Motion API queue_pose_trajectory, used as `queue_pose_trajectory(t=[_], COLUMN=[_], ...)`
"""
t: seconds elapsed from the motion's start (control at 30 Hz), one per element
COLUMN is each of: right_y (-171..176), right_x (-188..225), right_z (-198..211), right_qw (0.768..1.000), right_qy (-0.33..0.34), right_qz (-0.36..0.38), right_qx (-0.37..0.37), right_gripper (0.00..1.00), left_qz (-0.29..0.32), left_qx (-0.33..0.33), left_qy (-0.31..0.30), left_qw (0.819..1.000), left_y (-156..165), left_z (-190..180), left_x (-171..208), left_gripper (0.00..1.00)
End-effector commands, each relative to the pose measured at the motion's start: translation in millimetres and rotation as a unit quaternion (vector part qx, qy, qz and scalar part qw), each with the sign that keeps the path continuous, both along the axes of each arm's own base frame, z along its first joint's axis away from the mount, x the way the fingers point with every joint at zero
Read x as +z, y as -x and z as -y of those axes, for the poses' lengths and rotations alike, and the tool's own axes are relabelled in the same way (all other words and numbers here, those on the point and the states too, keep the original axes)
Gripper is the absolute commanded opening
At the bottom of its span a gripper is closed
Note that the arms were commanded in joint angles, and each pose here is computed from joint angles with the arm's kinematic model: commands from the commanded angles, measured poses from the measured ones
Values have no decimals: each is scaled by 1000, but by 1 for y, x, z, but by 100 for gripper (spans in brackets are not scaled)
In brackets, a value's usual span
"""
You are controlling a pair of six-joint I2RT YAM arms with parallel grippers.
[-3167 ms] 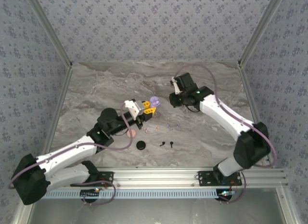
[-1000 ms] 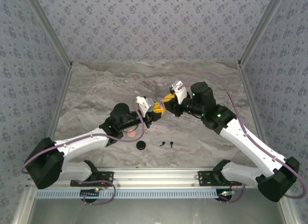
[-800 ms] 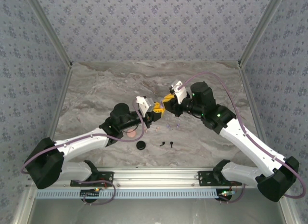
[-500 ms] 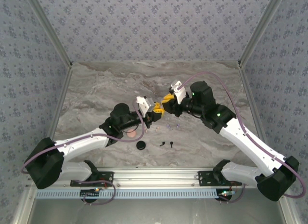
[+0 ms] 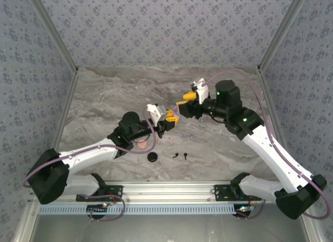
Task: Insert the wireless bluetooth earbuds into the charging case
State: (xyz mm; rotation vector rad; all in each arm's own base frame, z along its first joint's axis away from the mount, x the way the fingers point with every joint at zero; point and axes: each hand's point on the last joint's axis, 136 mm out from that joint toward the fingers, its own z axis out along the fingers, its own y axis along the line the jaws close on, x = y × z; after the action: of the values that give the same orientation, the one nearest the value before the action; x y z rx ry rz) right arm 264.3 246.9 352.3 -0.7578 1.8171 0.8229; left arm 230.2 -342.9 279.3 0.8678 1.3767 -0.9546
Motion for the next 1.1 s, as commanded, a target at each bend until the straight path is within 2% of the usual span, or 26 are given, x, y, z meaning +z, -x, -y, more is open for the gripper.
queue_pose_trajectory(t=[0.0, 0.1, 0.3, 0.5, 0.63, 0.97, 1.07], right_y=[12, 15, 17, 25, 27, 14, 15], right_x=[29, 31, 28, 36, 35, 31, 35], right_z=[11, 18, 38, 49, 45, 46, 42], right_qw=[998, 996, 995, 993, 993, 992, 992], right_qy=[-55, -68, -33, -43, -47, -41, -56], right_qz=[-22, -49, -92, -106, -112, -116, -114], right_qx=[17, 25, -20, -25, -12, -25, -8], right_gripper=[58, 59, 64, 78, 84, 85, 89], left_qz=[29, 45, 99, 127, 134, 128, 126], left_qx=[-11, -14, -27, -31, -43, -52, -61], left_qy=[46, 62, 87, 117, 138, 142, 138], left_qw=[998, 997, 991, 984, 980, 980, 980], left_y=[5, 8, 13, 11, 11, 9, 11], left_z=[2, 0, 2, 8, 12, 18, 19], left_x=[29, 36, 62, 85, 97, 98, 97], left_gripper=[0, 0, 0, 0, 0, 0, 0])
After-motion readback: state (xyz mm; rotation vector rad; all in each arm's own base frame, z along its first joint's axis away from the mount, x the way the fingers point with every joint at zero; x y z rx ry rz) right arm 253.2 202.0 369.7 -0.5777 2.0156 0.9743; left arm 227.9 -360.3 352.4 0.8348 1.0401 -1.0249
